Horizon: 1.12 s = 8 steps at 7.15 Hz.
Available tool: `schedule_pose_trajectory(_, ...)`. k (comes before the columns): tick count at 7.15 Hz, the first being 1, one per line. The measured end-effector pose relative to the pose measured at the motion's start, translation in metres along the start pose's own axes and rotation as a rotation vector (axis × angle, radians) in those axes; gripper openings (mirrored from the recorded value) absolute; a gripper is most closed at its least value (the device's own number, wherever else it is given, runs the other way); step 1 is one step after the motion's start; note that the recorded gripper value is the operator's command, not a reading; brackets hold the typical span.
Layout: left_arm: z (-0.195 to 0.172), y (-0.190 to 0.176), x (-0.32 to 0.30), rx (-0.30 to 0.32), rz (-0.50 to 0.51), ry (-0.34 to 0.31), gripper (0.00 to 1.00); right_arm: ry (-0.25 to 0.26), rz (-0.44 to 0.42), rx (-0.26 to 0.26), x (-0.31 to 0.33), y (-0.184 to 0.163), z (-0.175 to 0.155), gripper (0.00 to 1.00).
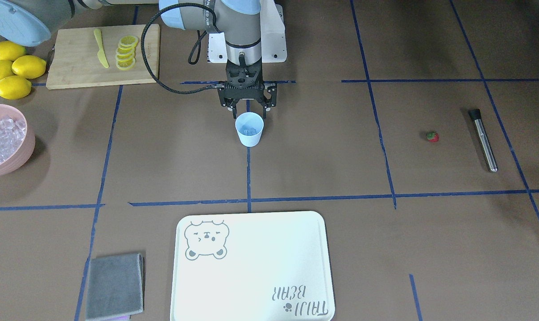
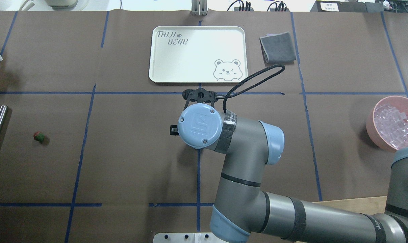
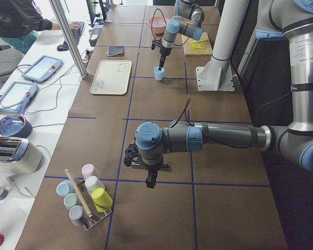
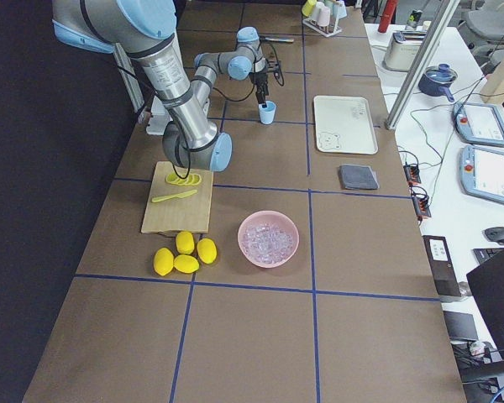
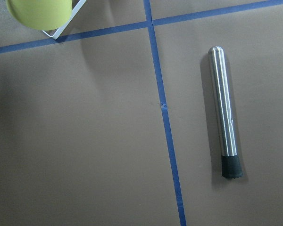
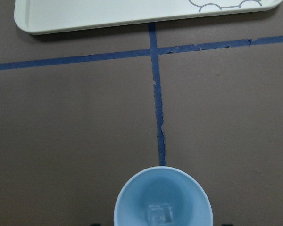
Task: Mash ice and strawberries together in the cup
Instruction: 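Carry the ice cube over the light-blue cup and open the right gripper, then move the empty right gripper back over the pink ice bowl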
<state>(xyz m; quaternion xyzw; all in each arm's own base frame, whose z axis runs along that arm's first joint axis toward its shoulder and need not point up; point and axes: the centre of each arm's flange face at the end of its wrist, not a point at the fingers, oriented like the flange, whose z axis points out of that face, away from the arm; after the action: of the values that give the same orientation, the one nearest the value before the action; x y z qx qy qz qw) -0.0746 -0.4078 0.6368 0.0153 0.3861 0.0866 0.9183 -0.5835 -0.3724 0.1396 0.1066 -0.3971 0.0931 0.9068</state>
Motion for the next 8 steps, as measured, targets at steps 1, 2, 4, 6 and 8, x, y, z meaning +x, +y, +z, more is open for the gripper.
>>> schedule_pose_trajectory(1, 0.001, 0.0, -0.001, -0.001, -0.001, 0.0, 1.0, 0.008, 0.005, 0.004, 0.007, -0.012, 0.0, 0.99)
schedule_pose_trajectory(2, 0.001, 0.001, -0.001, -0.003, -0.003, 0.0, 1.0, 0.03, -0.002, -0.009, 0.029, -0.038, 0.004, 0.99)
schedule_pose_trajectory(4, 0.002, 0.001, -0.002, -0.004, -0.005, 0.001, 1.0, 0.063, -0.067, -0.071, 0.107, -0.102, 0.007, 0.99)
schedule_pose_trajectory(6, 0.001, 0.001, -0.001, -0.002, -0.002, 0.0, 1.0, 0.064, -0.193, -0.123, 0.22, -0.138, -0.013, 0.99)
schedule_pose_trajectory(8, 0.0, 0.001, 0.0, -0.001, -0.001, 0.0, 1.0, 0.074, -0.295, -0.172, 0.339, -0.149, -0.042, 0.99)
